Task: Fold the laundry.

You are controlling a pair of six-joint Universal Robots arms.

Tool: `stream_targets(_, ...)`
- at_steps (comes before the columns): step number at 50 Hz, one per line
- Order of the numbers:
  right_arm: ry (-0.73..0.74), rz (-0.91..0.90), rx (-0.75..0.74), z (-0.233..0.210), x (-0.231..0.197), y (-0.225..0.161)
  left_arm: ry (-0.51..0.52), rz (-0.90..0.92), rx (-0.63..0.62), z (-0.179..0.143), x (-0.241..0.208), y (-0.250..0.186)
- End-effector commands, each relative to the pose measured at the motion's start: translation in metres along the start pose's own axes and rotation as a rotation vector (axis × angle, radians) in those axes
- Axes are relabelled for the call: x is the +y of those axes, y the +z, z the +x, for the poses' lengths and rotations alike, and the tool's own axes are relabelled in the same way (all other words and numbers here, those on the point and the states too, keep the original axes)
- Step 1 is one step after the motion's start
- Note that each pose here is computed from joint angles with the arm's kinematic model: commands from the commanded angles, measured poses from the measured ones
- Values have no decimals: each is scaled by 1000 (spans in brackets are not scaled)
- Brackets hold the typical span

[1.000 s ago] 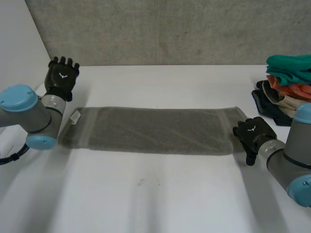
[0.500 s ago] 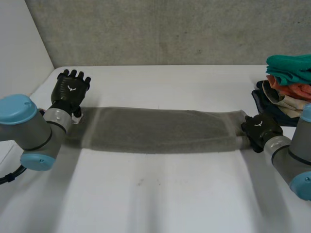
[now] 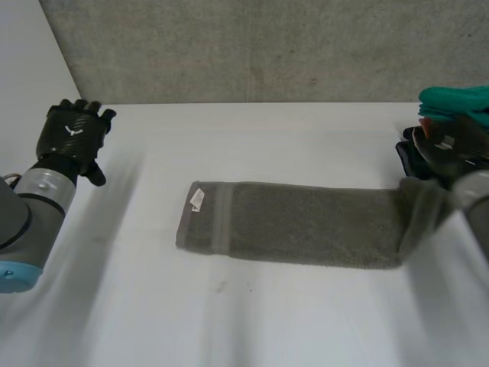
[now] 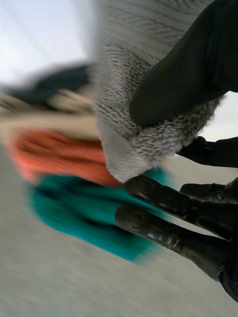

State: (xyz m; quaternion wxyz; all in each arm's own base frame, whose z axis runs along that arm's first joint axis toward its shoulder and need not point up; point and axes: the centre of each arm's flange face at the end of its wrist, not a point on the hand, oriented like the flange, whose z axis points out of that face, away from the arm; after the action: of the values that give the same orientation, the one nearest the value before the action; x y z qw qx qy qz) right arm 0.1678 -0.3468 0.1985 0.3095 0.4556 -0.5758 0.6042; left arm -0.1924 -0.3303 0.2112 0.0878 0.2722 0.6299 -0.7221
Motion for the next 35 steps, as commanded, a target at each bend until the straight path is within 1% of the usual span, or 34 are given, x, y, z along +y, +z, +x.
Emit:
stream_targets(1,17,533,-52,-54,-153,-30,-105,0,-22,-13,-11,-7)
stream_targets(4,0,690,-139,-93,-188,-48,-120,0,-22,-13,-12,-8)
stream_targets(5,-2,779,-198,-116,-205,-60,-122,-1,-21,-13,-12,-8)
stream_targets(6,-4,822,-228,-127,-213,-67,-124,0,-17,-12,-12,-9)
stream_targets(7,-15,892,-283,-149,-223,-78,-125,-2,-13,-10,-12,-9)
stream_targets(9,-18,933,-337,-170,-226,-84,-127,-11,-3,-7,-10,-12)
stream_targets(10,-22,964,-386,-190,-226,-90,-127,-12,1,-6,-10,-12)
stream_targets(14,-33,977,-443,-216,-222,-94,-132,6,43,9,-17,-17)
stream_targets(17,-30,961,-444,-215,-221,-96,-135,28,80,22,-25,-21)
stream_targets(21,29,866,-407,-194,-217,-92,-137,48,115,34,-33,-26)
stream_targets(25,225,748,-375,-152,-219,-95,-142,75,152,47,-41,-31)
stream_targets(26,330,697,-348,-129,-215,-92,-145,82,163,51,-44,-33)
stream_targets(29,477,597,-336,-103,-197,-83,-154,112,196,62,-53,-38)
stream_targets(30,554,528,-345,-92,-183,-79,-157,115,205,65,-55,-38)
stream_targets(33,647,419,-389,-88,-161,-75,-167,109,243,79,-54,-40)
stream_targets(34,692,344,-419,-90,-148,-72,-168,107,256,84,-53,-41)
stream_targets(35,708,309,-435,-91,-141,-72,-170,103,287,95,-52,-42)
